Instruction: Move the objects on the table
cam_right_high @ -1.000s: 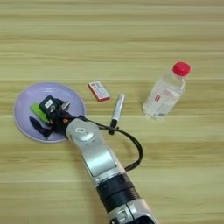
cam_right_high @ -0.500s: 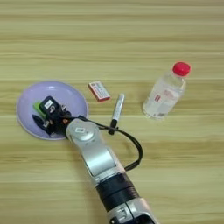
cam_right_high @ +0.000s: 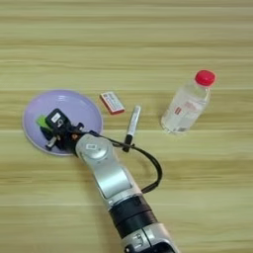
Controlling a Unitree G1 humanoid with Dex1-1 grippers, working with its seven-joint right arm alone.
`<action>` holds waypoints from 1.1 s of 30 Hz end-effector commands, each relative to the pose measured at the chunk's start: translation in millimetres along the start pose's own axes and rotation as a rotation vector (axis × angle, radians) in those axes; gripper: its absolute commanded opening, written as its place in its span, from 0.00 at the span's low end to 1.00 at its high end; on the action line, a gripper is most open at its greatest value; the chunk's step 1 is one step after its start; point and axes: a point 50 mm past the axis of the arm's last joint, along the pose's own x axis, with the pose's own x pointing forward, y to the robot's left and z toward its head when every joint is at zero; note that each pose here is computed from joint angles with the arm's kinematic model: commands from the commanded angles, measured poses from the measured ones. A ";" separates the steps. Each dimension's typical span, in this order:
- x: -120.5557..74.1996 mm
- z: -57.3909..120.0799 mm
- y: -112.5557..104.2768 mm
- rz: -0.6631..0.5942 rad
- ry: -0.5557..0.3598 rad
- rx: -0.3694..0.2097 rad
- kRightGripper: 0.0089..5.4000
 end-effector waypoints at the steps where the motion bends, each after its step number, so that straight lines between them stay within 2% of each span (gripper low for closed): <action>1: -1.1 18.2 -13.5 -0.048 -0.067 -0.016 0.26; 11: -5.9 29.3 -20.0 -0.094 -0.130 0.007 0.26; 19: -23.4 48.8 -32.4 -0.182 -0.219 0.001 0.26; 23: -30.0 53.1 -39.0 -0.216 -0.237 0.004 0.26; 28: -50.7 56.8 -63.0 -0.343 -0.265 0.005 0.26; 33: -73.9 48.2 -82.8 -0.458 -0.251 0.019 0.26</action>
